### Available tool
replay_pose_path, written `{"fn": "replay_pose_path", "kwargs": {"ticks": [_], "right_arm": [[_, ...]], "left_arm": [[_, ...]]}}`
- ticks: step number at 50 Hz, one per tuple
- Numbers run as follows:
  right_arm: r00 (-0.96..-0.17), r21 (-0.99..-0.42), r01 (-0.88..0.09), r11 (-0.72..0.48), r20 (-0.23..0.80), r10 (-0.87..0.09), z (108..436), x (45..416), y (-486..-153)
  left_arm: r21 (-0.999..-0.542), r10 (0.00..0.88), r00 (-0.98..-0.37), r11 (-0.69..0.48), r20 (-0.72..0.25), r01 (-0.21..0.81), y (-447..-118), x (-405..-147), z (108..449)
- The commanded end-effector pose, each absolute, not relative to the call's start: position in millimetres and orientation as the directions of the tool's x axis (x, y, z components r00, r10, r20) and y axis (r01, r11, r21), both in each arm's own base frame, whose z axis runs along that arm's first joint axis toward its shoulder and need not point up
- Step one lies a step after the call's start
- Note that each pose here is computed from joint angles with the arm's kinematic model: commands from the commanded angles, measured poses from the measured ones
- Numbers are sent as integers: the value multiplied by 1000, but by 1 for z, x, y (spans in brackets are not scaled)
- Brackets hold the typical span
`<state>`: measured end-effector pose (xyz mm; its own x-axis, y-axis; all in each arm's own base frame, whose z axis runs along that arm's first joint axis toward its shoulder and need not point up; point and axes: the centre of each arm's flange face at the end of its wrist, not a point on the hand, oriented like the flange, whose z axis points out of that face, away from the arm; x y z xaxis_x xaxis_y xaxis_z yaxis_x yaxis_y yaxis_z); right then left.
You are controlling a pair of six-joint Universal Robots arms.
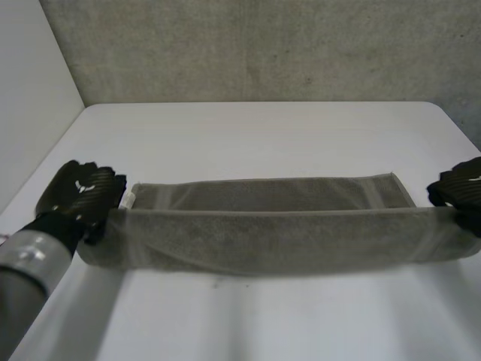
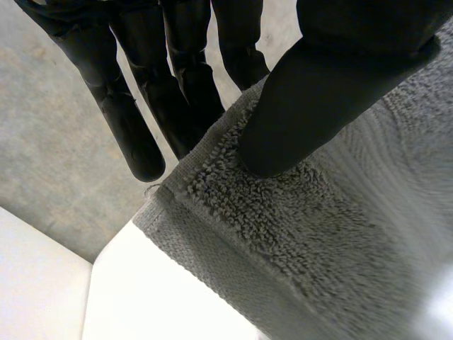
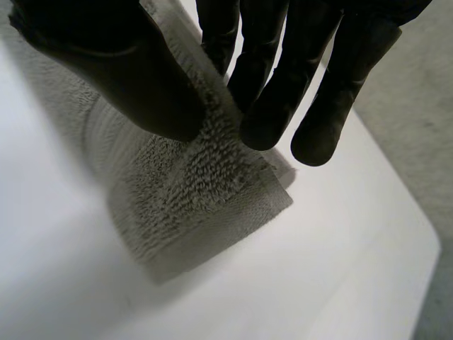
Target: Fold the towel.
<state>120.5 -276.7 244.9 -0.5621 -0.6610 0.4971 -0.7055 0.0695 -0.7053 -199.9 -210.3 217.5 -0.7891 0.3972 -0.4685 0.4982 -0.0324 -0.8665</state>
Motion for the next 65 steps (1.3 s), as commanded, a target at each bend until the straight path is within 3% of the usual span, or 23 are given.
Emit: {"fn": "replay_pose_path", "kwargs": {"ticks": [1,9,16,31,36,44,49,58,65], "right_arm": [[-551,-677,-730,93,502,-667,219,149,-323],[-588,-722,-689,70,499,-636,202,171,-372],[-595,-701,-710,68,545,-591,183,189,-404],[-601,-691,-722,36,600,-528,167,207,-435],[-613,-705,-709,31,594,-521,171,208,-435],[-692,-782,-624,12,545,-474,211,205,-423],[-691,-799,-599,-58,552,-467,236,201,-387],[-724,-805,-593,9,528,-444,229,165,-354],[-738,-801,-587,118,470,-485,200,146,-337]], "left_arm": [[-861,429,-780,7,-456,508,-267,-220,188],[-856,414,-786,27,-460,516,-315,-235,165],[-861,417,-780,-9,-466,509,-345,-255,153],[-852,384,-786,0,-484,524,-369,-264,133],[-852,377,-787,-9,-488,524,-365,-268,137],[-860,321,-810,-32,-491,509,-358,-264,168],[-862,301,-819,-17,-488,507,-332,-252,188],[-865,331,-814,-18,-478,501,-283,-244,194],[-902,347,-847,7,-403,432,-256,-239,187]]}}
